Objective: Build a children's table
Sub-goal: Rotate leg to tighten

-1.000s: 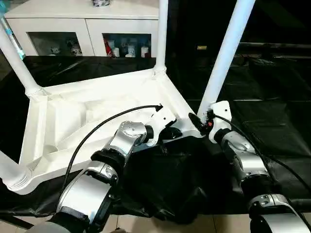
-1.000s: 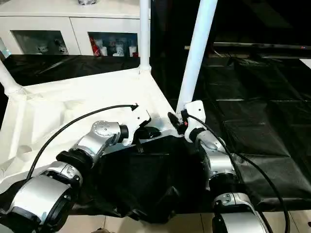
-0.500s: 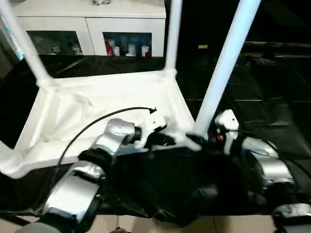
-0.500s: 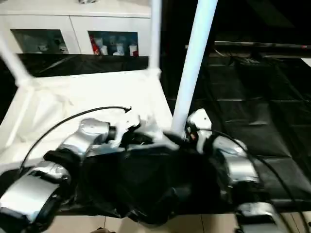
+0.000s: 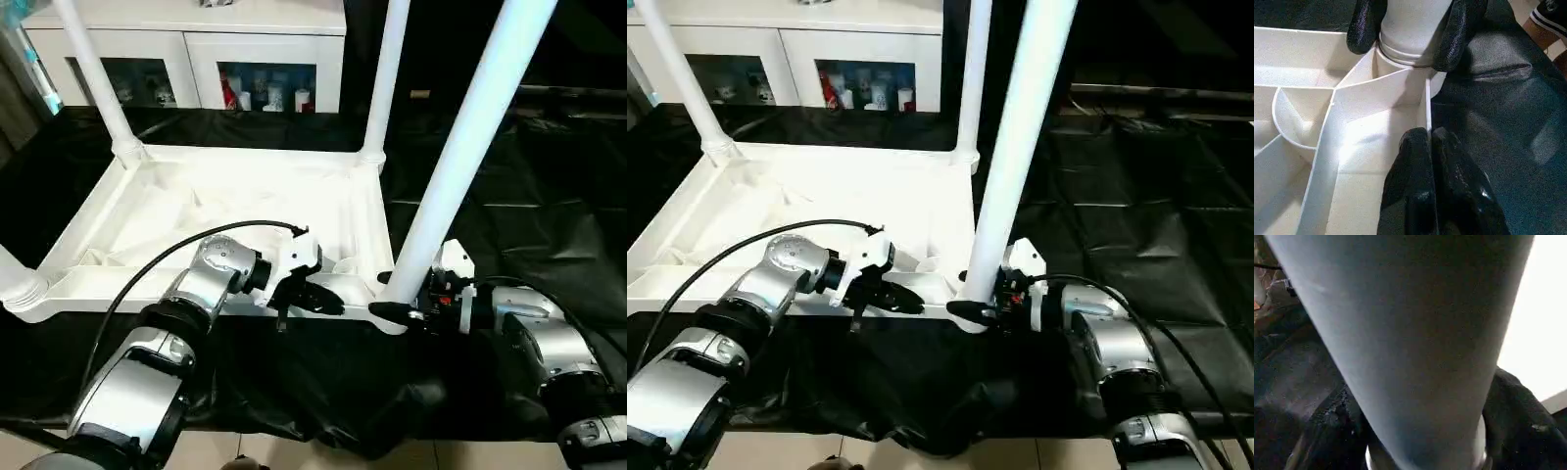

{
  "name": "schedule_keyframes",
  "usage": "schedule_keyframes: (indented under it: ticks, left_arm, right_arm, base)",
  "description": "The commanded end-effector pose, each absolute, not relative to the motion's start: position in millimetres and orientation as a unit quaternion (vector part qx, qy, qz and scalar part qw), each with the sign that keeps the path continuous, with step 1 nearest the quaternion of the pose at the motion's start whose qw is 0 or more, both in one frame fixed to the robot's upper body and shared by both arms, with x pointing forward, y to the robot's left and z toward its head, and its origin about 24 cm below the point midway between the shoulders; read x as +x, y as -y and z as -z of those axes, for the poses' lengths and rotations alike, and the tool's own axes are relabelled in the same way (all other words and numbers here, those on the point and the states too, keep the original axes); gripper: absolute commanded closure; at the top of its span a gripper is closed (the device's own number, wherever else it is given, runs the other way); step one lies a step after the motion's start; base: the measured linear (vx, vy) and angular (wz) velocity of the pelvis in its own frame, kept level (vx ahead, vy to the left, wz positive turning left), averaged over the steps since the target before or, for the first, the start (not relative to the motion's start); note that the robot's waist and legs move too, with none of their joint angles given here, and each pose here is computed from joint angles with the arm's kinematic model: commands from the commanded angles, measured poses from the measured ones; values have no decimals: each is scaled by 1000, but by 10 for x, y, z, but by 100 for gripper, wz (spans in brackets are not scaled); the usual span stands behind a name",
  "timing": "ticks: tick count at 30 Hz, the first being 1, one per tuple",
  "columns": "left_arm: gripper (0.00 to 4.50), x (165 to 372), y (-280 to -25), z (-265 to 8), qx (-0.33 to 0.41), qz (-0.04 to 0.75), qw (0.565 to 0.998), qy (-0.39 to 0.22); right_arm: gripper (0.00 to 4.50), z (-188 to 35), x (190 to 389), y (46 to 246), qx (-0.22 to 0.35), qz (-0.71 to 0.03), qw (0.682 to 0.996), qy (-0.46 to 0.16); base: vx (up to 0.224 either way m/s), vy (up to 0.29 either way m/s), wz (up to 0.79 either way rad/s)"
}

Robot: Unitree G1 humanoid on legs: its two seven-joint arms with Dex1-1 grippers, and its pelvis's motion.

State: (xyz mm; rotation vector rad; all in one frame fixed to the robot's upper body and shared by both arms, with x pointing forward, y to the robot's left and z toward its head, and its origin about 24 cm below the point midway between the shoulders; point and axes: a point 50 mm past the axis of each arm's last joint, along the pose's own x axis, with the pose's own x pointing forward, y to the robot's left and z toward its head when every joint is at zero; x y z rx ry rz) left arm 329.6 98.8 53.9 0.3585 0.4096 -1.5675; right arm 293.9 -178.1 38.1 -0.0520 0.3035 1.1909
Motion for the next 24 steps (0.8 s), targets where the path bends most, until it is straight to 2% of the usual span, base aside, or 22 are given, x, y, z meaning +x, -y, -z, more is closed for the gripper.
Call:
schedule_keyframes:
  ticks: [1,2,3,5,8,10,13,14,16,20,23,24]
  left_arm:
    - [450,3300,-941,-571,159,700,676,-170]
    - [450,3322,-901,-567,155,685,693,-162]
    - [450,3322,-901,-567,155,685,693,-162]
    - [450,3375,-843,-575,152,655,725,-150]
    - [450,3443,-703,-585,144,612,765,-138]
    - [450,3447,-674,-581,143,607,770,-138]
    - [450,3455,-537,-553,139,585,787,-141]
    - [450,3455,-537,-553,139,585,787,-141]
    - [450,3450,-405,-530,134,568,799,-145]
    - [450,3437,-284,-510,134,556,807,-146]
    - [450,3437,-284,-510,134,556,807,-146]
    - [450,3438,-287,-510,140,558,805,-146]
  right_arm:
    - [186,-340,2887,1733,-19,-575,804,-150]
    - [186,-294,2911,1724,-24,-549,821,-154]
    - [186,-294,2911,1724,-24,-549,821,-154]
    - [186,-224,2958,1710,-33,-507,846,-163]
    - [186,-98,3074,1620,-26,-395,902,-174]
    - [186,-79,3097,1602,-20,-373,911,-175]
    - [186,-31,3178,1510,0,-296,938,-178]
    - [186,-31,3178,1510,0,-296,938,-178]
    - [186,-9,3234,1397,10,-248,952,-180]
    - [186,-18,3269,1187,-4,-244,954,-174]
    - [186,-18,3269,1187,-4,-244,954,-174]
    - [130,-57,3271,1143,-26,-262,953,-152]
  base:
    - [0,0,0]
    - [0,0,0]
    - [0,0,0]
    - [0,0,0]
    - [0,0,0]
    - [0,0,0]
    - [0,0,0]
    - [0,0,0]
    - [0,0,0]
    - [0,0,0]
    - [0,0,0]
    - [0,0,0]
